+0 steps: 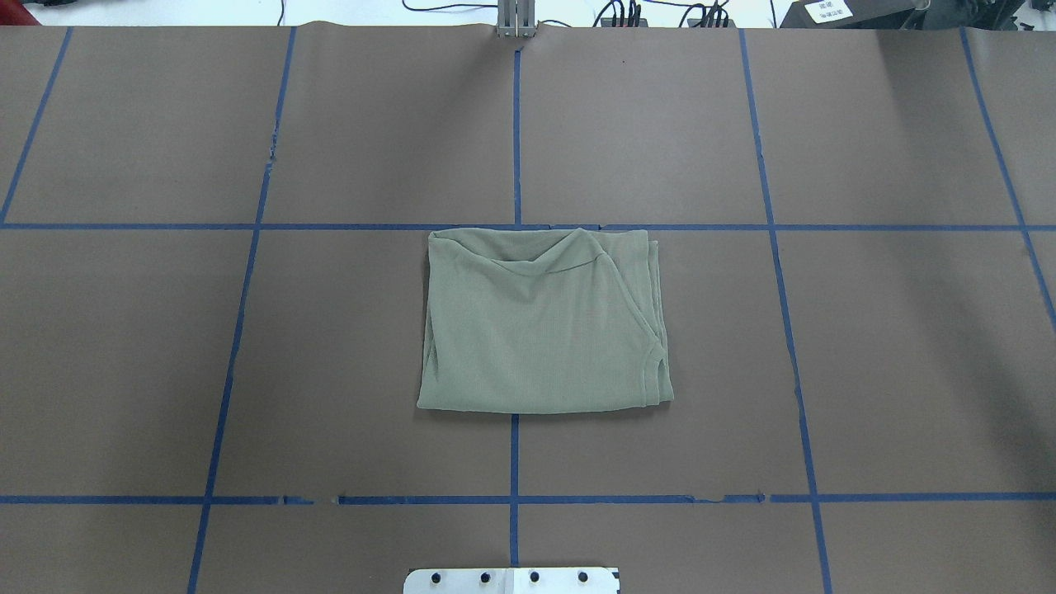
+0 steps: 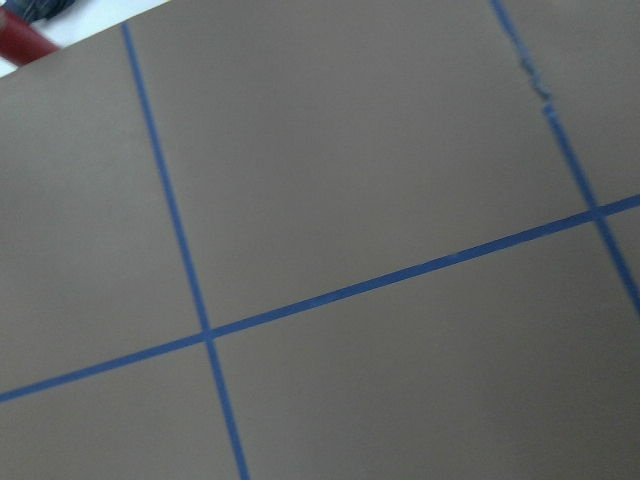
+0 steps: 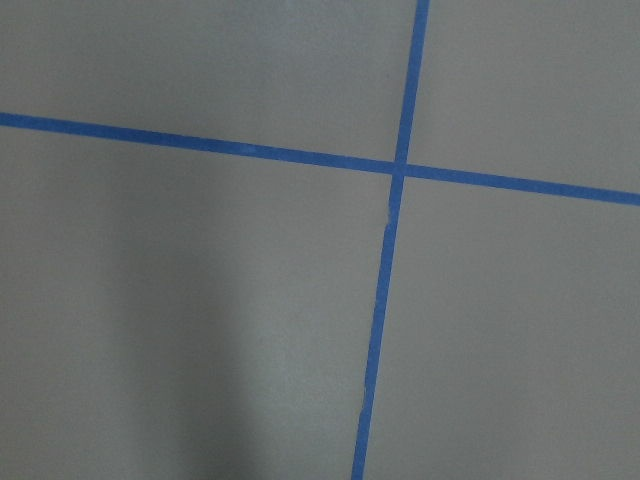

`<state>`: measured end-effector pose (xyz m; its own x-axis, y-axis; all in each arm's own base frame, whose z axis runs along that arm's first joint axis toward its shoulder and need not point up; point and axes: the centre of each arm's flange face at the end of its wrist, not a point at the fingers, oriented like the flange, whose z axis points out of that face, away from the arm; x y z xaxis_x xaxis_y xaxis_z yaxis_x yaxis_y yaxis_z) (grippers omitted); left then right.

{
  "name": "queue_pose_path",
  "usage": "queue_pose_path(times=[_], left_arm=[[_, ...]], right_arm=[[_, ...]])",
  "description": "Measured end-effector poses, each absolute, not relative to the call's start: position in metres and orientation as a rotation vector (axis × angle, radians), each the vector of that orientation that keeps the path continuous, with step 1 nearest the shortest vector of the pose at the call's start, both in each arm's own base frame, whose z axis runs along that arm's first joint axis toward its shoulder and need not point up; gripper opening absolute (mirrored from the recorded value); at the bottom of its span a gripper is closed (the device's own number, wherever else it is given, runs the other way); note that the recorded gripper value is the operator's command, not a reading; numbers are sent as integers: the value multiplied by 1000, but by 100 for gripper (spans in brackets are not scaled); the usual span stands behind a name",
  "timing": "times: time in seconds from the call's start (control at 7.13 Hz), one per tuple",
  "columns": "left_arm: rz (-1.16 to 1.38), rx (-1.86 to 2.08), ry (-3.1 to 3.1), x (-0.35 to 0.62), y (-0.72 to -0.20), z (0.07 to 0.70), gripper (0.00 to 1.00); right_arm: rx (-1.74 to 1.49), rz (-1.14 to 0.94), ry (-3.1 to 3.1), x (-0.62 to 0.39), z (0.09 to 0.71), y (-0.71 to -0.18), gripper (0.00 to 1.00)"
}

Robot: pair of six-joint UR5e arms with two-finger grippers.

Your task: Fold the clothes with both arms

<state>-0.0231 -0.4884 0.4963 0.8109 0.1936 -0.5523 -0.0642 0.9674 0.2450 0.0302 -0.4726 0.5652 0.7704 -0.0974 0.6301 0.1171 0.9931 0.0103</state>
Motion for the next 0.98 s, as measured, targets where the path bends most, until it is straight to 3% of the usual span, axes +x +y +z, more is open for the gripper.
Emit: queue_pose_path(times=[0.42, 0.98], left_arm=[[101, 72, 783, -49, -433, 600, 100], [98, 71, 767, -50, -429, 602, 100]], right_arm=[[-58, -99, -703, 31, 580, -459, 100], [-70, -105, -707, 30, 587, -452, 100]])
